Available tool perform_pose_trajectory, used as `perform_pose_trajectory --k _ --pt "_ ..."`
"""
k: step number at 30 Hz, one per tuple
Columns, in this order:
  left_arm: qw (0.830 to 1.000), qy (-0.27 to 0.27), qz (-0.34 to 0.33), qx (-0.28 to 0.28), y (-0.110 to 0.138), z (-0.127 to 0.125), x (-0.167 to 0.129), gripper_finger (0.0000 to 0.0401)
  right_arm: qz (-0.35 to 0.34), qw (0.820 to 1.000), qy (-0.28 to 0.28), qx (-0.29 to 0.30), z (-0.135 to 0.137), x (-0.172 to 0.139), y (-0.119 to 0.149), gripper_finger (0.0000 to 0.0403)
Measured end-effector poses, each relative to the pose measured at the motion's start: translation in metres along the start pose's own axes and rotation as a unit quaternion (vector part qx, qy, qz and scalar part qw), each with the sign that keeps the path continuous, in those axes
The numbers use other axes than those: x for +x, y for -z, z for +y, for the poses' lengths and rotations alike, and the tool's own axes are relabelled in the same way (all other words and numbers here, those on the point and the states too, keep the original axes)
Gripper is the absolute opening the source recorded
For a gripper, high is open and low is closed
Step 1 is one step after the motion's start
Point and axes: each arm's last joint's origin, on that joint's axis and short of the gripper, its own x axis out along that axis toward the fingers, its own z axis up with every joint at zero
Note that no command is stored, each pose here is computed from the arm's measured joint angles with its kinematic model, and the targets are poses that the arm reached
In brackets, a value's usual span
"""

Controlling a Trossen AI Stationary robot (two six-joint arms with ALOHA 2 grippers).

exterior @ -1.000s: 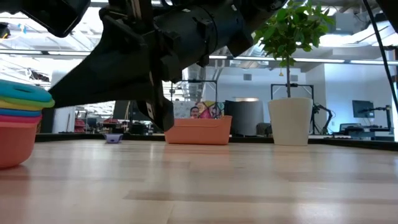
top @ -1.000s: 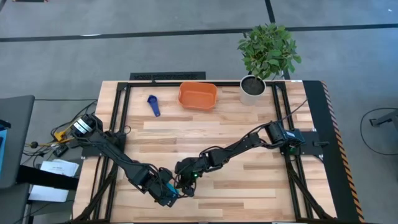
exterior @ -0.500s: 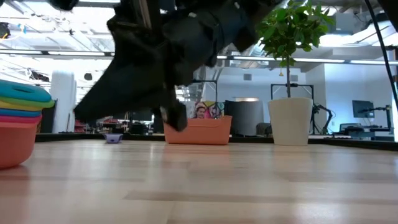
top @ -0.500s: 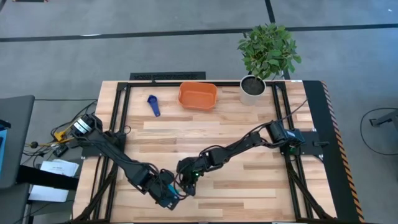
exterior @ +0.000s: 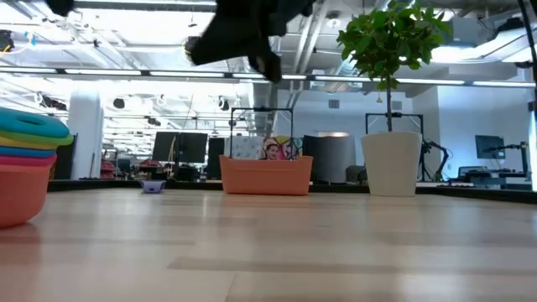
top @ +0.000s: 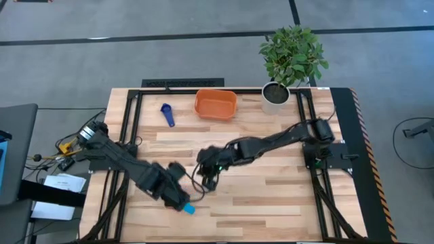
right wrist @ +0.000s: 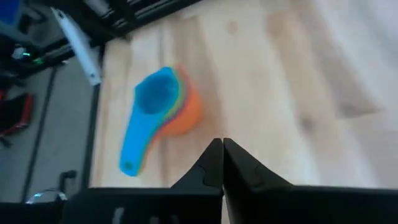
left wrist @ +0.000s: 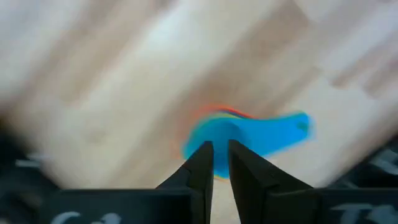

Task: Nest measuring cups in basket
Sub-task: Stack the violet measuring cup on top of the light blue measuring cup

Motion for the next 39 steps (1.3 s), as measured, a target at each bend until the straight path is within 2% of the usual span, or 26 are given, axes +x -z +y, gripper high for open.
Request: perform_pose_trajectory --k 4,8,14,18,22,26,30,34,39 --pt "0.999 -0.029 -0.022 0.024 -0.022 0.033 -0.005 0.0025 -0.011 0.999 0.035 -0.006 -0.024 -0.034 -0.014 0.0037" --pt "0.998 -0.033 -0.053 0.011 -0.043 0.079 0.001 0.0003 -0.010 0.997 0.080 0.015 -0.061 -0.062 -0.007 0.0055" --pt "0.992 0.001 -0.113 -0.056 -0.065 0.159 0.015 0.0001 -0.035 0.989 0.122 0.076 -0.111 -0.108 0.012 0.0058" --pt "0.976 -0.046 -0.174 -0.121 -0.076 0.212 0.021 0.0008 -0.064 0.979 0.136 0.138 -0.132 -0.130 0.021 0.0058" --pt "0.968 -0.086 -0.189 -0.143 -0.093 0.257 0.029 0.0040 -0.088 0.969 0.146 0.181 -0.146 -0.139 0.019 0.0059" --pt "0.968 -0.064 -0.196 -0.146 -0.118 0.292 0.042 0.0089 -0.119 0.962 0.138 0.203 -0.154 -0.141 0.012 0.0059" --pt "0.967 -0.076 -0.188 -0.156 -0.140 0.327 0.059 0.0130 -0.129 0.958 0.126 0.223 -0.164 -0.137 0.009 0.0059" --pt "0.970 -0.080 -0.162 -0.162 -0.156 0.354 0.081 0.0145 -0.142 0.953 0.126 0.235 -0.170 -0.142 0.006 0.0059" --pt "0.971 -0.071 -0.149 -0.171 -0.173 0.372 0.110 0.0143 -0.146 0.948 0.135 0.249 -0.178 -0.146 0.005 0.0059"
